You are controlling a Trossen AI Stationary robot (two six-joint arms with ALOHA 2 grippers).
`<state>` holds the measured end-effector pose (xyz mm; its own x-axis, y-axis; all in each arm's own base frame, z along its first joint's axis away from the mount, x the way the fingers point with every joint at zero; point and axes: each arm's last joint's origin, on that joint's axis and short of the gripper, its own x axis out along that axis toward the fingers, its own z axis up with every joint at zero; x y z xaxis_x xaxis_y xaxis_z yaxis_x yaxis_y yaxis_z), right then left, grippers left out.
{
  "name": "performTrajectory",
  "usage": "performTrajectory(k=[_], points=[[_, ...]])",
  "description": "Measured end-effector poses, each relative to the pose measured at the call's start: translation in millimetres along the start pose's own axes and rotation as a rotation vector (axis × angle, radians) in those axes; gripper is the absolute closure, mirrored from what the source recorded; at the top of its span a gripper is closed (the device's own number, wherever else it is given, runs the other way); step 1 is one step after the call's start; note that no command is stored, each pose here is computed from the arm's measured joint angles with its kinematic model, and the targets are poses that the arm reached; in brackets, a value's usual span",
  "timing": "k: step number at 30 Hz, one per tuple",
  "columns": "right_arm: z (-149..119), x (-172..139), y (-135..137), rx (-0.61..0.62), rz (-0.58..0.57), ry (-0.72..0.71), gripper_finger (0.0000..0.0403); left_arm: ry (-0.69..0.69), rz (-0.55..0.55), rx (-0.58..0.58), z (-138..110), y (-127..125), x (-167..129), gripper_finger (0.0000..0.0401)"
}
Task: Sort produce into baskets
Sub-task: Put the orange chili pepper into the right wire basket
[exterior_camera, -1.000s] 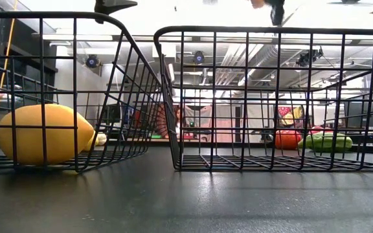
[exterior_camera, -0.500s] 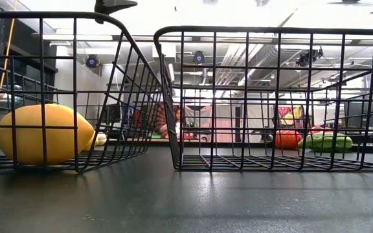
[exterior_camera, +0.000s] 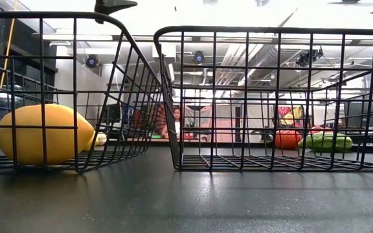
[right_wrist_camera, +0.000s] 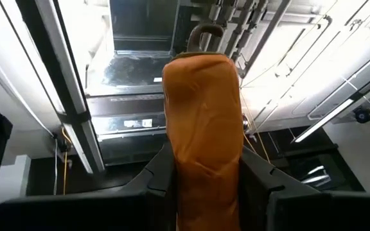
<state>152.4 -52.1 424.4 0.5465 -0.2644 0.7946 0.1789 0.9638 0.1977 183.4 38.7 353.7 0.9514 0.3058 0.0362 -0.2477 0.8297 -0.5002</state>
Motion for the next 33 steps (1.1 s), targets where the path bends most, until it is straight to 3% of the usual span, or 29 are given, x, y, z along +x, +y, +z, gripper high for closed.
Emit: performTrajectory(k=[33], points=[[17.8,-1.7,3.2,-0.073,0.011,-0.188,0.0303,0.000,0.000,-0.003,0.0,0.0,0.1,0.0057]])
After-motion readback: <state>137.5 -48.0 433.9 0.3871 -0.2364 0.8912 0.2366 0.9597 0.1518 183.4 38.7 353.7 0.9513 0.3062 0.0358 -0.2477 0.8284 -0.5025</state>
